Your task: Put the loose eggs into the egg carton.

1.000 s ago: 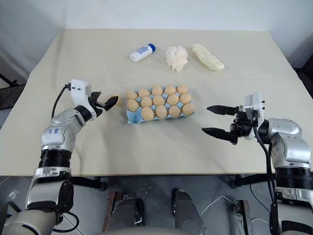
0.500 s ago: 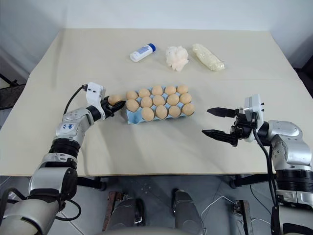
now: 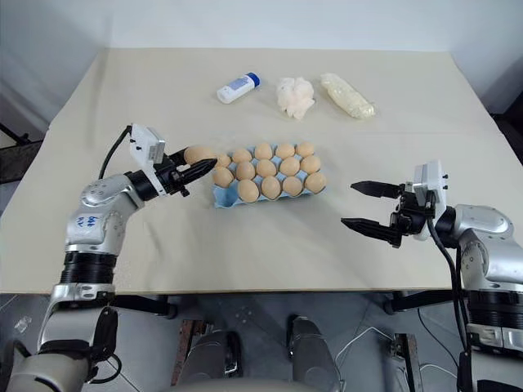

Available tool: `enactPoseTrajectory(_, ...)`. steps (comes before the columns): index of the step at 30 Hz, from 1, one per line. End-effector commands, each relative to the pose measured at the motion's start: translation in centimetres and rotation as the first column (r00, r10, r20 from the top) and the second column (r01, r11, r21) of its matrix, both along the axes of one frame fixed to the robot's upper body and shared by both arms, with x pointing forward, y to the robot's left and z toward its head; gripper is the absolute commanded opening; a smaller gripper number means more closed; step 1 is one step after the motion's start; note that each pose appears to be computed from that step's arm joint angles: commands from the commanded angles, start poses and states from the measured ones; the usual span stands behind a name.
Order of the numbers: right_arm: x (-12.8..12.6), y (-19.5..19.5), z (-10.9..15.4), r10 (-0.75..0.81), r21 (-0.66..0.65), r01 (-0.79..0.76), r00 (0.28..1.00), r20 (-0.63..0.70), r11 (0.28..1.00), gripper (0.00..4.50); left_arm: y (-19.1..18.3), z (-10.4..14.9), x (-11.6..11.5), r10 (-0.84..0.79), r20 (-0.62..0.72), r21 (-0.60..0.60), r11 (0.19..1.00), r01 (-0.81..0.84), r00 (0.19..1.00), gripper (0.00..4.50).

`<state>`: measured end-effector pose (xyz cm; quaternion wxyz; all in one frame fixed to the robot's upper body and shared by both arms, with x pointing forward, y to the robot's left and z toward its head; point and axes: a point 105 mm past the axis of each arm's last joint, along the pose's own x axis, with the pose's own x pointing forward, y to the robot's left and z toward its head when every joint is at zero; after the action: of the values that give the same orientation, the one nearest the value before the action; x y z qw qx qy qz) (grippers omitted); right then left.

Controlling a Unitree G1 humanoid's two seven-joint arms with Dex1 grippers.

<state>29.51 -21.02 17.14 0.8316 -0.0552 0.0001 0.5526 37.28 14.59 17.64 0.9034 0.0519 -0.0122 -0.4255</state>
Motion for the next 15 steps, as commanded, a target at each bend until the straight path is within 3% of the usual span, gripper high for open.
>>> enactPoseTrajectory(1,-0.3,-0.1,1.5,-0.005,0.017,0.004,0.998,0.068,1.000,4.50,-0.7,0.7,-0.6,-0.041,0.006,0.016,0.999,0.041,0.999,1.77)
enactPoseTrajectory(6,-0.5,-0.1,1.5,-0.018,0.021,0.016,0.997,0.070,1.000,4.50,-1.8,0.0,-0.3,-0.063,-0.023,0.049,0.997,0.064,0.998,1.77)
enactPoseTrajectory(7,-0.6,-0.1,1.5,-0.020,0.022,0.019,0.997,0.071,1.000,4.50,-1.9,0.0,-0.3,-0.065,-0.027,0.052,0.996,0.066,0.998,2.45)
enactPoseTrajectory(12,-0.8,-0.3,1.5,-0.034,0.020,0.032,0.997,0.071,0.999,4.50,-1.9,-0.3,0.1,-0.051,-0.049,0.078,0.995,0.054,0.998,3.95)
enactPoseTrajectory(14,-0.9,-0.3,1.5,-0.040,0.020,0.039,0.997,0.071,0.999,4.50,-1.7,-0.1,0.2,-0.040,-0.043,0.082,0.996,0.044,0.998,4.43)
enactPoseTrajectory(15,-1.0,-0.4,1.5,-0.043,0.020,0.041,0.997,0.071,0.999,4.50,-1.7,0.0,0.3,-0.039,-0.042,0.082,0.996,0.042,0.998,4.43)
